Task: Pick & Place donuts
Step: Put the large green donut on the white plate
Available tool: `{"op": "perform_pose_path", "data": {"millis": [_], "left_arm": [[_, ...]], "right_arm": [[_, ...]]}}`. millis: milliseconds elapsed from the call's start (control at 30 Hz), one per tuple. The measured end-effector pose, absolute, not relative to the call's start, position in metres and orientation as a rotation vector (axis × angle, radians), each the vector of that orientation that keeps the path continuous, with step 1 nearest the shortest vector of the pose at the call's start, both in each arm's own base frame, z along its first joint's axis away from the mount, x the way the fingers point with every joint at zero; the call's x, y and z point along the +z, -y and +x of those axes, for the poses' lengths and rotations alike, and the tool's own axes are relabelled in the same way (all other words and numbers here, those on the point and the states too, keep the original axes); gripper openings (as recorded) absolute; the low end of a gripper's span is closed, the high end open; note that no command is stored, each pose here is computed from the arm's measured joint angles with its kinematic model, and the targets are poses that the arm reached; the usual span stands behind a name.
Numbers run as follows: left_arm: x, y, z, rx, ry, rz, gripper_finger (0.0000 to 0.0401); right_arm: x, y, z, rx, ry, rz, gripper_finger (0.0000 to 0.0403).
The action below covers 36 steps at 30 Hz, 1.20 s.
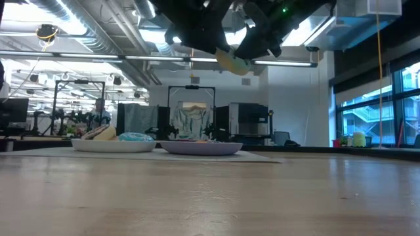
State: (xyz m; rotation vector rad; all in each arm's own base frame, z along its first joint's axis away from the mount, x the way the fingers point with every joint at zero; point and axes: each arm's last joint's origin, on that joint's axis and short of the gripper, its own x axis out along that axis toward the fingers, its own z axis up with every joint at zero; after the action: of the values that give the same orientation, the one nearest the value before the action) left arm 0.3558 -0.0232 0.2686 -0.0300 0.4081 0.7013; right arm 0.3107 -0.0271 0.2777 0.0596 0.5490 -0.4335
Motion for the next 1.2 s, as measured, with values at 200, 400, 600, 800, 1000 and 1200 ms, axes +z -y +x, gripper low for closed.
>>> {"op": "perform_pose_path", "data": {"millis": [200,400,600,800,1000,1200], "left_arm": [[0.269,0.023,0.355,0.727,-0.41,0.009,0.0117],[0.269,0.022,0.355,0.727,-0.418,0.027,0.0064],[0.269,0.022,0.355,0.728,-0.42,0.034,0.0021],[0.269,0.022,0.355,0.725,-0.427,0.053,0.0014],[0.269,0.022,0.355,0.73,-0.428,0.056,0.0017],[0.273,0.02,0.348,0.742,-0.44,0.033,0.0016]], "right_arm": [[0.278,0.027,0.311,-0.415,-0.551,0.064,0.0048],[0.278,0.027,0.311,-0.41,-0.546,0.066,0.0048],[0.278,0.026,0.311,-0.406,-0.547,0.063,0.0048],[0.277,0.026,0.311,-0.367,-0.567,0.021,0.0055],[0.279,0.026,0.309,-0.359,-0.572,-0.001,0.0132],[0.31,0.026,0.288,-0.411,-0.468,-0.032,0.0212]]}}
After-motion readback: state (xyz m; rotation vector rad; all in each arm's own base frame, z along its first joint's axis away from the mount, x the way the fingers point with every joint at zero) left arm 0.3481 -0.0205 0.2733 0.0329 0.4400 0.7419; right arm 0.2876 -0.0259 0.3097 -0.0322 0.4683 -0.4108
